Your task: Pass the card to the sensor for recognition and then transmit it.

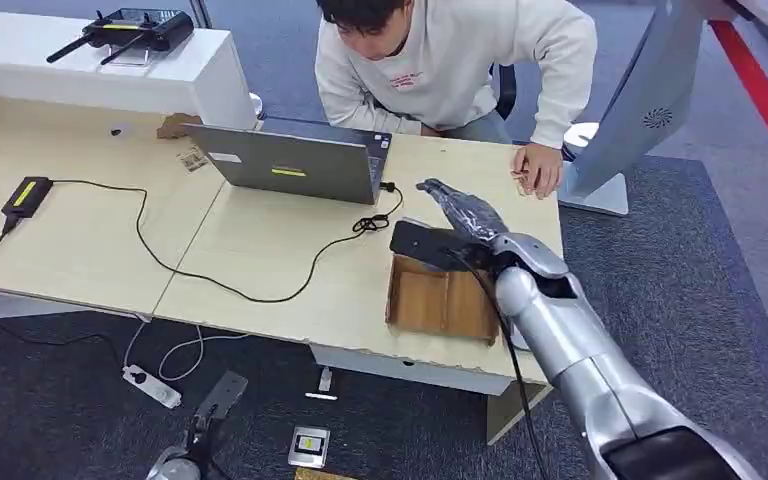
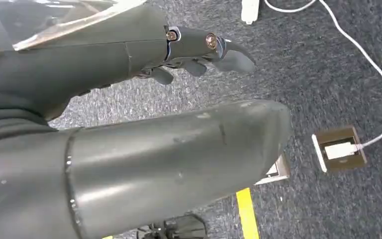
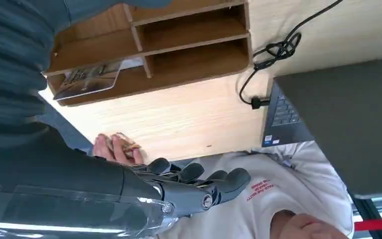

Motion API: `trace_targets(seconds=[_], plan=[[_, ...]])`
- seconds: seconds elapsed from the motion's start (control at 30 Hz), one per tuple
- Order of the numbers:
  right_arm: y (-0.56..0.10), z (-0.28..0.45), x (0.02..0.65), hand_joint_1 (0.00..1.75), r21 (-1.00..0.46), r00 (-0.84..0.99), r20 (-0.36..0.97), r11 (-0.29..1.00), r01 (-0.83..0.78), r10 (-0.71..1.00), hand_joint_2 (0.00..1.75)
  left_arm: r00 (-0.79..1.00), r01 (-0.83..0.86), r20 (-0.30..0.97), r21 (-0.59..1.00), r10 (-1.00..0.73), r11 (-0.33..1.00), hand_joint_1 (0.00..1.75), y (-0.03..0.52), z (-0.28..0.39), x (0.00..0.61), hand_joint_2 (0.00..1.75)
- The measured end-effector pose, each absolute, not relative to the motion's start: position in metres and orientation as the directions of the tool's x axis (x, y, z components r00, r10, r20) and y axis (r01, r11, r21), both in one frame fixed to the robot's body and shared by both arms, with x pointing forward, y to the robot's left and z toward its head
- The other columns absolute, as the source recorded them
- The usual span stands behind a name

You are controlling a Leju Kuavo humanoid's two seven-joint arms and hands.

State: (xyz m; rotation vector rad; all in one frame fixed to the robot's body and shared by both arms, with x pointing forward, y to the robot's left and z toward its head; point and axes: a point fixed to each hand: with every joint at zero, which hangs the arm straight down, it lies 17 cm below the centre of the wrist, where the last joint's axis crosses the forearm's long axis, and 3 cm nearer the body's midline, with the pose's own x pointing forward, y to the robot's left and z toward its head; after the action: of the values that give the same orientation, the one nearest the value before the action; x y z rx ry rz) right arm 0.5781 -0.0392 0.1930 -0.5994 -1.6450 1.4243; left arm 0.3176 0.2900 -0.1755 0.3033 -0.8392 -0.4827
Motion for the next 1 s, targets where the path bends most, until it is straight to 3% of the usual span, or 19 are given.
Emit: trace_targets(seconds=[0.43, 0.8, 1.0], plan=[[-0.048, 0.182, 0.585, 0.0, -0.961, -0.469, 0.273, 0.213, -0.177, 0.84, 1.75, 0.59, 0.258, 0.625, 0.454, -0.511, 0.853, 0.0, 0.306, -0.174, 0.318, 0.0], [-0.1, 0.169, 0.602, 0.0, -0.974, -0.357, 0.216, 0.175, -0.145, 0.909, 1.75, 0.551, 0.252, 0.605, 0.536, -0.575, 0.806, 0.0, 0.306, -0.165, 0.325, 0.0], [-0.135, 0.143, 0.6, 0.0, -0.973, -0.293, 0.205, 0.161, -0.167, 0.934, 1.75, 0.527, 0.226, 0.597, 0.588, -0.605, 0.777, 0.0, 0.273, -0.156, 0.331, 0.0]])
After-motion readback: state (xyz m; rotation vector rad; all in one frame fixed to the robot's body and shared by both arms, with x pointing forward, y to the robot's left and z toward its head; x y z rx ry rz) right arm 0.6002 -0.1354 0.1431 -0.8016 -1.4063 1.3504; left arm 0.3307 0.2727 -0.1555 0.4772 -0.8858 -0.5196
